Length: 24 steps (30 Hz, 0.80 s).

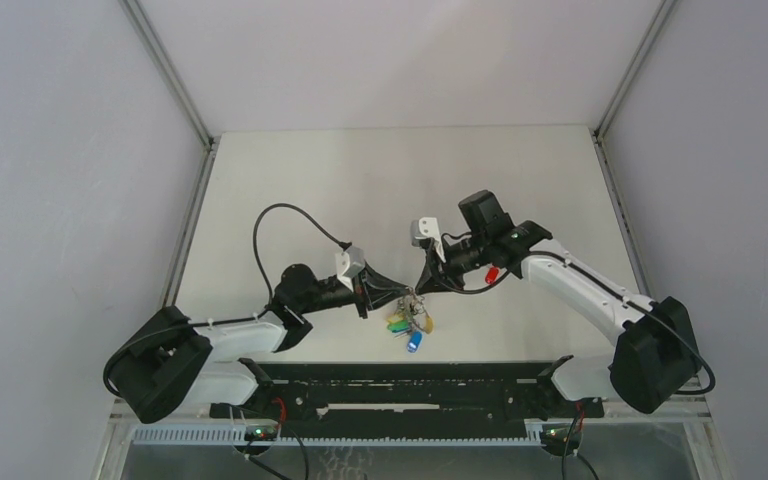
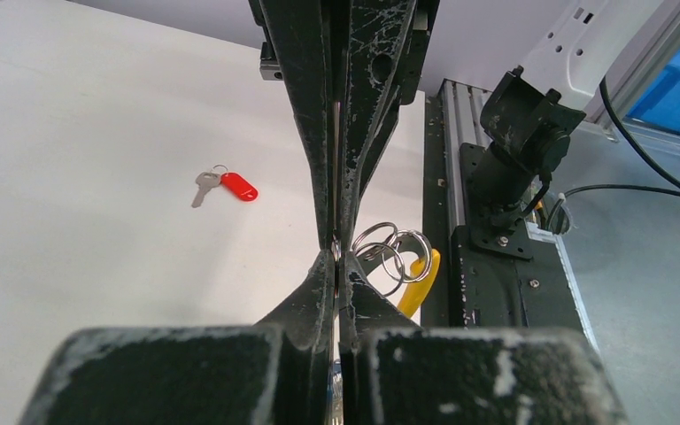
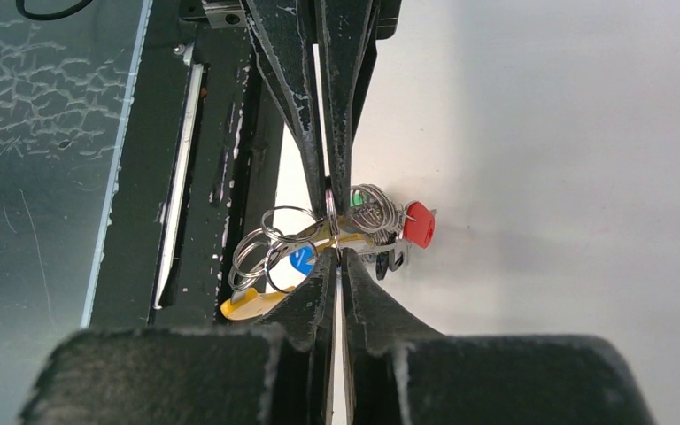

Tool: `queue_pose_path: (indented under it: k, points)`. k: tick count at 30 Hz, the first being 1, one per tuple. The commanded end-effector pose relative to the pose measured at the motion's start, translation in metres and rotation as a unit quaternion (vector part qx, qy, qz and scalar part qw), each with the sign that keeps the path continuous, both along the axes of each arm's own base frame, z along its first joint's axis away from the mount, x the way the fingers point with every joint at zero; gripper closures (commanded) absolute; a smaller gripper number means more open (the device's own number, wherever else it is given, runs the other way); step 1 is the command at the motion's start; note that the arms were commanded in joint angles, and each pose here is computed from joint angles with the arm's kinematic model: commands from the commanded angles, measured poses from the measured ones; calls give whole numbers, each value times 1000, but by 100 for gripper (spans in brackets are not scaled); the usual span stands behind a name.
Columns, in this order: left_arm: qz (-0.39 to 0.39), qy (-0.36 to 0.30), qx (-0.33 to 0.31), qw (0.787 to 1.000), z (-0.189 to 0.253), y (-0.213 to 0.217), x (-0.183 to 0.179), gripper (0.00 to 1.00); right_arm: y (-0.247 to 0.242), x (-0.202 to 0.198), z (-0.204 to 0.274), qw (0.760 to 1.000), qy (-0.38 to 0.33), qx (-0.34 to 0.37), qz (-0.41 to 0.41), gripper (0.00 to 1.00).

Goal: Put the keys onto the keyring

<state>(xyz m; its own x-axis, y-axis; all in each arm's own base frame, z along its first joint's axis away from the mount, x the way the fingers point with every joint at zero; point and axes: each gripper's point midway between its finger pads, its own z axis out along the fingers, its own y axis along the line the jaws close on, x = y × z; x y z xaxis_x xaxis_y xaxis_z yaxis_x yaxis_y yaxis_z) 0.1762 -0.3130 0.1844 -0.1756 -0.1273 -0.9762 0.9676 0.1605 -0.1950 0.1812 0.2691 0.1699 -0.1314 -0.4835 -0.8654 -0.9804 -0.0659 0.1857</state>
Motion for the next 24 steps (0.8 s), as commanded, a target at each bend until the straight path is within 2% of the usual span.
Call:
queue_pose_path:
  k: [1, 6, 17, 20, 24]
  points:
    - [20, -34, -49, 998, 28, 7, 2, 100, 2, 5, 3, 1000, 7, -1, -1, 100]
    - [22, -31, -61, 997, 30, 9, 3, 100, 7, 7, -3, 1000, 23, -10, -10, 100]
    - [28, -27, -83, 996, 36, 13, 5, 100, 7, 19, -17, 997, 11, -54, -54, 100]
    - [25, -25, -83, 996, 36, 12, 5, 100, 6, 19, -15, 997, 5, -54, -59, 96]
    - [24, -22, -81, 996, 34, 11, 6, 100, 6, 16, 3, 998, -18, -20, -53, 91]
